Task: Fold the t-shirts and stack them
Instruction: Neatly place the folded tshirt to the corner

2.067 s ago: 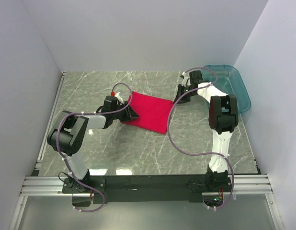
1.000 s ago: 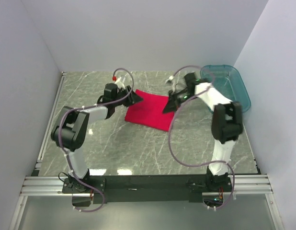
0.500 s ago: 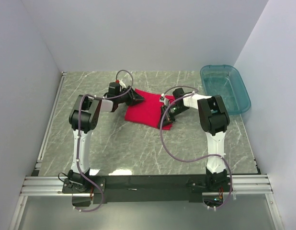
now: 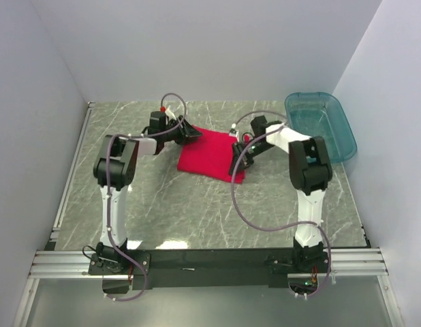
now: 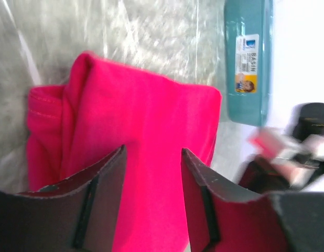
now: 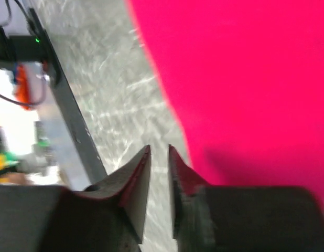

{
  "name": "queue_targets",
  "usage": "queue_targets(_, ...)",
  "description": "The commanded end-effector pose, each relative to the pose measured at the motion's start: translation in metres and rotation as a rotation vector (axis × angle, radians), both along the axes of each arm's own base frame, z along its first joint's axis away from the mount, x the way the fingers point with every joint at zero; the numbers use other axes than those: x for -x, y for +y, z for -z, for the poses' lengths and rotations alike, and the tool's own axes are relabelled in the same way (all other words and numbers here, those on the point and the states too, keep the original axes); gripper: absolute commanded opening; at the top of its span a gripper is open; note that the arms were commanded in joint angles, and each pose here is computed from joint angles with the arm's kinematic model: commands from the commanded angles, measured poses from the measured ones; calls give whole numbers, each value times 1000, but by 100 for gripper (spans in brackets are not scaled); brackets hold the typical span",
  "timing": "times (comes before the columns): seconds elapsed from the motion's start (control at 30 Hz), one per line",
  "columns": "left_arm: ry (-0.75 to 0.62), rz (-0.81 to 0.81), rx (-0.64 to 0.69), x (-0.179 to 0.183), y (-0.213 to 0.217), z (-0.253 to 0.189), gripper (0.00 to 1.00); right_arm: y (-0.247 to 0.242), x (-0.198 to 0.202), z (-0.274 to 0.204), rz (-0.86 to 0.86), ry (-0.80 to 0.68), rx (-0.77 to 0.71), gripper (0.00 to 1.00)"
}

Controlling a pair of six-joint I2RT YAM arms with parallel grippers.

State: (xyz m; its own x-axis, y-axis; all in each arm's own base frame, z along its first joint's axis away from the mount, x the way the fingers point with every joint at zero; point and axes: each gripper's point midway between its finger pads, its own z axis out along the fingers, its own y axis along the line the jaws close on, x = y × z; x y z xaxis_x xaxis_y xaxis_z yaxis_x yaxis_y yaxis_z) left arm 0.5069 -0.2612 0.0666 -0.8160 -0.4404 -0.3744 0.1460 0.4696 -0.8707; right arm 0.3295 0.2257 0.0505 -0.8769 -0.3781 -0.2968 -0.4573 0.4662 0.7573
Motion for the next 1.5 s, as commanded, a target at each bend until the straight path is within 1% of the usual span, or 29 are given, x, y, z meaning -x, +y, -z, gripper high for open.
queue_targets(0.0,-351,-40,-183,-13,27,-111,52,-17,-10,-93,-77,-366,-27,29)
queue_targets(0.03,-309,-79,-257,-9,39,-104,54,-27,-18,-95,-52,-433,63,33)
queue_targets(0.07,-352,-91,-324,-2,49,-114,55,-36,-16,-91,-11,-443,119,35)
queue_targets(0.1,-350,-97,-363,4,56,-111,57,-42,-28,-115,36,-583,144,38)
queue_targets(0.13,-305,-121,-428,11,67,-98,58,-62,-42,-115,114,-654,277,44)
queue_targets(0.2,-262,-106,-496,30,78,-77,59,-83,-55,-138,269,-807,357,55)
queue_targets(0.23,-231,-102,-516,36,82,-65,59,-95,-53,-129,321,-824,405,69)
queue_targets(0.27,-185,-77,-536,46,83,-46,59,-109,-58,-134,394,-864,453,79)
queue_targets(0.3,-140,-58,-545,54,84,-33,60,-114,-61,-158,457,-947,414,90)
queue_targets(0.33,-111,-42,-549,58,81,-23,61,-117,-56,-152,478,-918,388,100)
queue_targets(0.37,-69,-24,-564,60,79,-8,62,-112,-41,-151,437,-831,268,100)
queue_targets(0.4,-55,-7,-573,62,74,-1,63,-108,-31,-149,392,-780,213,100)
queue_targets(0.47,-13,14,-589,62,71,18,63,-101,-9,-158,281,-752,59,100)
queue_targets(0.5,-8,22,-584,62,69,23,63,-101,-5,-160,274,-765,31,100)
queue_targets(0.53,-3,30,-574,62,67,27,63,-103,1,-151,286,-756,31,100)
queue_targets(0.67,46,58,-574,65,63,49,63,-113,3,-153,323,-791,32,100)
queue_targets(0.8,75,142,-516,74,48,57,61,-116,2,-144,334,-754,34,100)
queue_targets(0.93,120,246,-523,91,31,71,58,-121,0,-144,346,-740,27,100)
queue_targets(0.97,139,258,-538,93,30,75,54,-122,-1,-144,352,-741,28,100)
queue_targets(1.03,159,243,-568,93,33,82,39,-123,0,-143,352,-737,26,100)
queue_targets(1.07,171,220,-594,90,38,83,26,-122,0,-143,351,-732,17,100)
queue_targets(1.1,180,186,-621,85,44,83,1,-122,1,-144,349,-731,15,100)
queue_targets(1.13,185,103,-662,74,60,78,1,-122,1,-144,349,-730,13,100)
queue_targets(1.23,173,-80,-652,48,106,50,1,-120,3,-146,343,-730,1,100)
queue_targets(1.27,190,-156,-667,39,137,44,1,-120,4,-146,343,-728,-3,100)
queue_targets(1.3,181,-165,-685,37,140,38,0,-121,4,-147,343,-731,-4,100)
queue_targets(1.37,167,-245,-742,21,187,21,0,-121,5,-148,341,-730,-6,99)
queue_targets(1.4,206,-315,-802,20,222,22,0,-120,6,-149,336,-729,-12,99)
queue_targets(1.47,205,-386,-875,11,260,13,0,-119,6,-150,329,-727,-17,99)
